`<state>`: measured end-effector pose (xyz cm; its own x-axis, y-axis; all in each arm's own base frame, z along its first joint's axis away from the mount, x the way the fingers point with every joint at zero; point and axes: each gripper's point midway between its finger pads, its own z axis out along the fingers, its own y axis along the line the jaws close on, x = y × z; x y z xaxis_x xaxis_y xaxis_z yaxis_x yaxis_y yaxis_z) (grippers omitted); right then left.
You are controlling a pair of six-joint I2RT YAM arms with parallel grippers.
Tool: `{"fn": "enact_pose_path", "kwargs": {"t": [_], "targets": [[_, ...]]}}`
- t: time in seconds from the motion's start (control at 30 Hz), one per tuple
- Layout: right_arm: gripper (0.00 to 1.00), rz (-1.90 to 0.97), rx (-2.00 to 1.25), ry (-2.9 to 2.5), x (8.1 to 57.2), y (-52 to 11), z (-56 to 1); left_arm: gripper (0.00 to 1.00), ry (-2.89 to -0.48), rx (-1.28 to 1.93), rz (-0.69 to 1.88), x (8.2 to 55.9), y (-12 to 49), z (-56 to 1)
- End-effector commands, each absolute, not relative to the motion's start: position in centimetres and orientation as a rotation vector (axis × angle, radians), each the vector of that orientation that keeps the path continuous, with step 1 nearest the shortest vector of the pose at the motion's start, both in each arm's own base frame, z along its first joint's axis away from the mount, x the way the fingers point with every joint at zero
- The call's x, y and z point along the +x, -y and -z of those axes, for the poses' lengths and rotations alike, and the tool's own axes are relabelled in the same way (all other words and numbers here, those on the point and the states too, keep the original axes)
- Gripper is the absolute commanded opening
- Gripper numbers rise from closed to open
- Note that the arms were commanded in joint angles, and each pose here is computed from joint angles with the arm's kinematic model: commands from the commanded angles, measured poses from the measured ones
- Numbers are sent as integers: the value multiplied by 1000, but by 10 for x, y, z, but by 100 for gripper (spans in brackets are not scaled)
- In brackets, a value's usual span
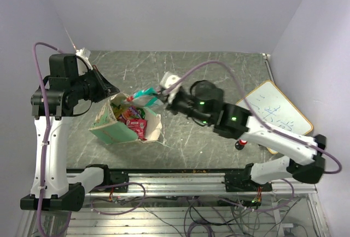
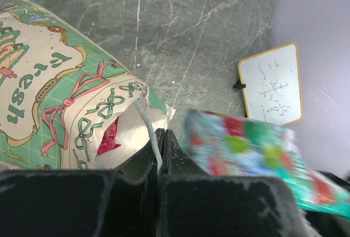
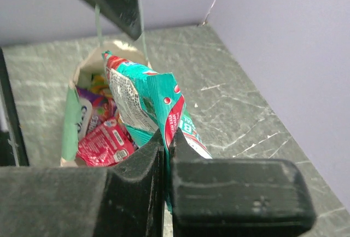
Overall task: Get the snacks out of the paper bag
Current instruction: Take out the snack from the paper bag, then place the snack at the center of the board.
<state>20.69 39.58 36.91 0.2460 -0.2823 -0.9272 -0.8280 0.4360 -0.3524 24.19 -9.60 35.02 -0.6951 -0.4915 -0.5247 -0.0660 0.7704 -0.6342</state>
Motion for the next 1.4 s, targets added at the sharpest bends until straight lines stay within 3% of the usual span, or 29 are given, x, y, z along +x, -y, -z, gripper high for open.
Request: {"fn": "enact_pose_path", "kwargs": {"t": [0.0, 0.27, 0.53, 0.67, 1.03, 1.13, 1.17, 1.37], "targets": [[0, -628, -826, -1382, 192, -339, -438, 7, -2149, -406, 777, 246, 94, -368], [0, -535, -334, -1825, 191, -236, -386, 7, -2136, -422, 753, 247, 91, -366], [0, -197, -186, -1955, 208, -194, -299, 7, -2177, -478, 729, 249, 87, -355], [0, -81, -176, -1948, 247, -198, -267, 7, -2219, -485, 684, 246, 83, -352], [0, -616, 91, -2085, 438, -250, -214, 7, -2236, -556, 724, 248, 86, -345], [0, -862, 257, -2068, 495, -265, -217, 7, -2280, -559, 722, 246, 87, -339], [0, -1061, 325, -2004, 527, -281, -226, 7, -2296, -576, 726, 244, 88, -337], [0, -1293, 624, -1986, 594, -302, -167, 7, -2302, -613, 751, 240, 90, -337]]}}
